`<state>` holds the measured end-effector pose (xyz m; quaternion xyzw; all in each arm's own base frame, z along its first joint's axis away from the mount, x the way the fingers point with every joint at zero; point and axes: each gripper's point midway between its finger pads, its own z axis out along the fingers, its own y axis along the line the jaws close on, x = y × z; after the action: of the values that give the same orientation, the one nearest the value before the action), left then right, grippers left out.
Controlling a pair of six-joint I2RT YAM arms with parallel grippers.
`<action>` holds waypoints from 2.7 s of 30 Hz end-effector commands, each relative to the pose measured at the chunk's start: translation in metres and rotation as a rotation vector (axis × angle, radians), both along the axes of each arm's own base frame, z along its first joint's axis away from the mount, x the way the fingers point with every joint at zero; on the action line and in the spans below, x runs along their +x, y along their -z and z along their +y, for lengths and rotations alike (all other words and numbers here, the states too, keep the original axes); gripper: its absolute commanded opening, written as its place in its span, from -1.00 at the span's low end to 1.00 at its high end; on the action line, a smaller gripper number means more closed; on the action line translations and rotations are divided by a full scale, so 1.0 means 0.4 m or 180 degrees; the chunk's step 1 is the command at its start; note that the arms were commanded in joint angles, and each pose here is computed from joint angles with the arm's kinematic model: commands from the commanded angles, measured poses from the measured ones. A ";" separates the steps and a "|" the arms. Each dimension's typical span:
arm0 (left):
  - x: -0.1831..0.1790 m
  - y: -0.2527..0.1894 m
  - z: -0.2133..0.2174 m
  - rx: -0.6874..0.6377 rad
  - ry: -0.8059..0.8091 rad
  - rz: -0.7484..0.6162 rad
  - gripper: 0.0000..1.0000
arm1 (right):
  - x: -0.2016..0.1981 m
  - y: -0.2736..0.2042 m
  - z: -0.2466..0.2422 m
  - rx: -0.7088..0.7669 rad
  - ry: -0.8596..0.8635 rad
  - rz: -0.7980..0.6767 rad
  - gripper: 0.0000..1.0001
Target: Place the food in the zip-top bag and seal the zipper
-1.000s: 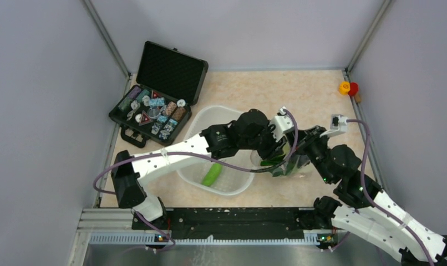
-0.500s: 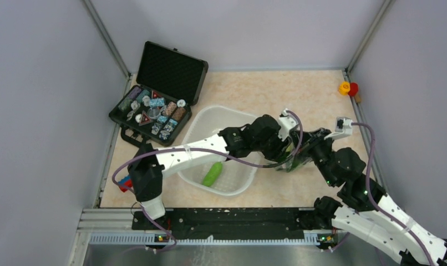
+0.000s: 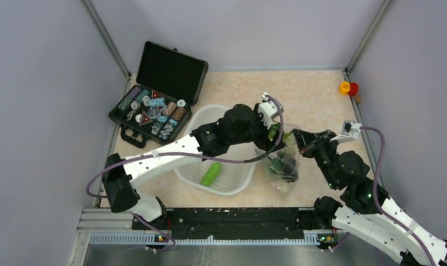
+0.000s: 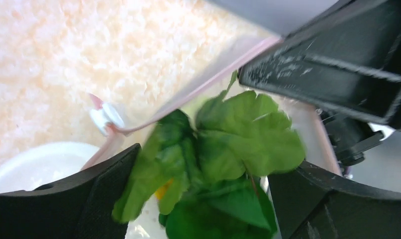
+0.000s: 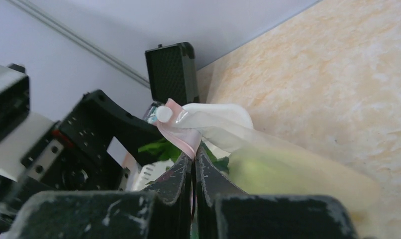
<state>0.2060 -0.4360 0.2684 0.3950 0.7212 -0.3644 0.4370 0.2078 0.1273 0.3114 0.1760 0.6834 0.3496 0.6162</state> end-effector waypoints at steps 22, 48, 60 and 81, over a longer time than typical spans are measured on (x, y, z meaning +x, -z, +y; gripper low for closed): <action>0.014 -0.293 0.099 -0.0889 0.0116 -0.0328 0.91 | 0.026 -0.221 -0.025 -0.0439 0.0202 -0.0576 -1.00; 0.000 -0.111 0.088 -0.0405 0.0263 0.0006 0.05 | 0.033 -0.085 0.072 -0.0334 -0.0245 -0.0331 -1.00; 0.085 0.056 0.094 0.0238 -0.0310 0.0123 0.18 | 0.029 -0.082 0.083 -0.0246 -0.0308 -0.0331 -1.00; 0.071 -0.063 0.145 0.0026 -0.0624 -0.0258 0.93 | 0.046 -0.004 0.048 -0.0310 -0.0017 -0.0052 -1.00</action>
<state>0.2406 -0.3798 0.2110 0.3709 0.8035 -0.2256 0.4074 0.2244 0.1505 0.3085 0.1195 0.7094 0.3092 0.6220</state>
